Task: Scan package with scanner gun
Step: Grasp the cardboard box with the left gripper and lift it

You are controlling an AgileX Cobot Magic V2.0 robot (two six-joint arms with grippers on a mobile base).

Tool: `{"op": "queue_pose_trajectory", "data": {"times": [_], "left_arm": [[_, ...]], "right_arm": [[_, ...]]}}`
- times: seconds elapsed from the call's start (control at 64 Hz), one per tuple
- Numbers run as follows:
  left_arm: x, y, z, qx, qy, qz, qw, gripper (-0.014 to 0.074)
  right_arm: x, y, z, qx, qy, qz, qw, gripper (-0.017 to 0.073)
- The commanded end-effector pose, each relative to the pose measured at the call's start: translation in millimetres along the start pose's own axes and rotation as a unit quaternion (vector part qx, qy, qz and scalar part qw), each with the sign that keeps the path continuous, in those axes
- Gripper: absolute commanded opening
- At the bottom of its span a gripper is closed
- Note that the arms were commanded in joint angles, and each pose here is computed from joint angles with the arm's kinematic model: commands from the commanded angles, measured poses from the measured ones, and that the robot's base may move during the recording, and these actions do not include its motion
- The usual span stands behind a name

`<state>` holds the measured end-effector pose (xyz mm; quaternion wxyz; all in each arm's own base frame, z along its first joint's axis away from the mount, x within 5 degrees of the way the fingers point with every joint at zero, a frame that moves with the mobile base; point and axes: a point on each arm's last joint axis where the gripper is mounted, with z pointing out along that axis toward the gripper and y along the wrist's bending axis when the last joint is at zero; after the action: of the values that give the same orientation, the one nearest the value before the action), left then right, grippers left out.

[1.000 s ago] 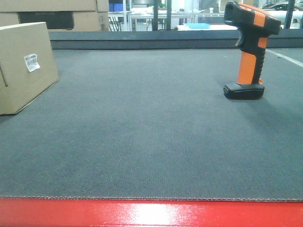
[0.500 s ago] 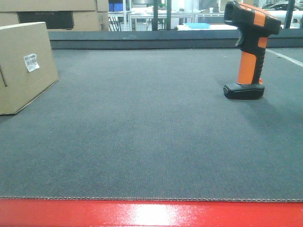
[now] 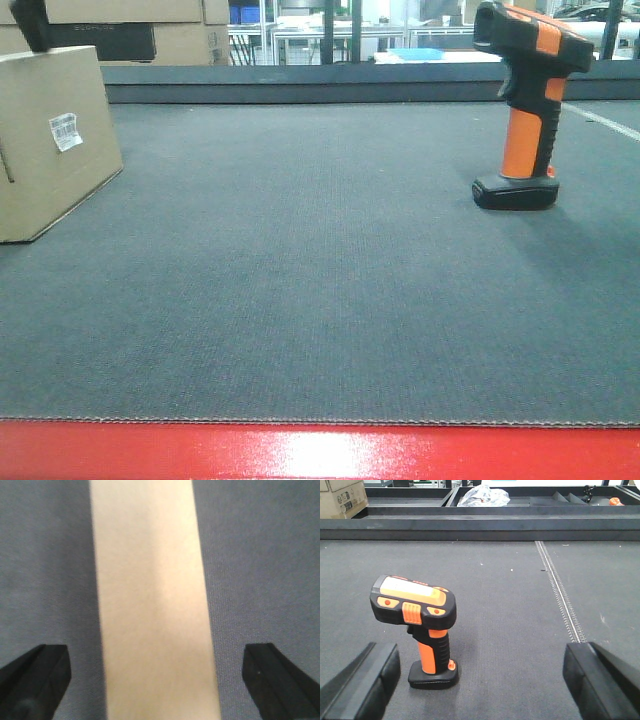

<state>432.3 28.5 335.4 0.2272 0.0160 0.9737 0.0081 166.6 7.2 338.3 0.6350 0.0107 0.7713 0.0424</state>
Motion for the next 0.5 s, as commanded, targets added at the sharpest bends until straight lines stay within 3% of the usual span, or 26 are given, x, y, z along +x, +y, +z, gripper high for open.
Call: {"op": "queue_pose_trajectory", "data": {"times": [0.0,0.219,0.297,0.344,0.484], "left_arm": [[-2.7,-4.7,10.5,0.014,0.003,0.001,1.000,0.0601],[-1.5,-4.5,28.4,0.016,0.024,0.000,1.000,0.0597],[-1.5,-4.5,28.4,0.016,0.024,0.000,1.000,0.0551],[-1.9,-4.5,26.2,0.016,0.021,0.001,1.000,0.0479],[-3.0,-4.2,22.5,0.014,0.014,0.001,1.000,0.0135]], "right_arm": [[-4.3,0.3,1.3,0.000,-0.014,-0.001,1.000,0.0570],[-4.5,0.2,2.0,0.000,-0.016,-0.001,1.000,0.0570],[-4.5,0.2,2.0,0.000,-0.016,-0.001,1.000,0.0570],[-4.5,0.2,2.0,0.000,-0.016,-0.001,1.000,0.0570],[-4.5,0.2,2.0,0.000,-0.016,-0.001,1.000,0.0570]]}}
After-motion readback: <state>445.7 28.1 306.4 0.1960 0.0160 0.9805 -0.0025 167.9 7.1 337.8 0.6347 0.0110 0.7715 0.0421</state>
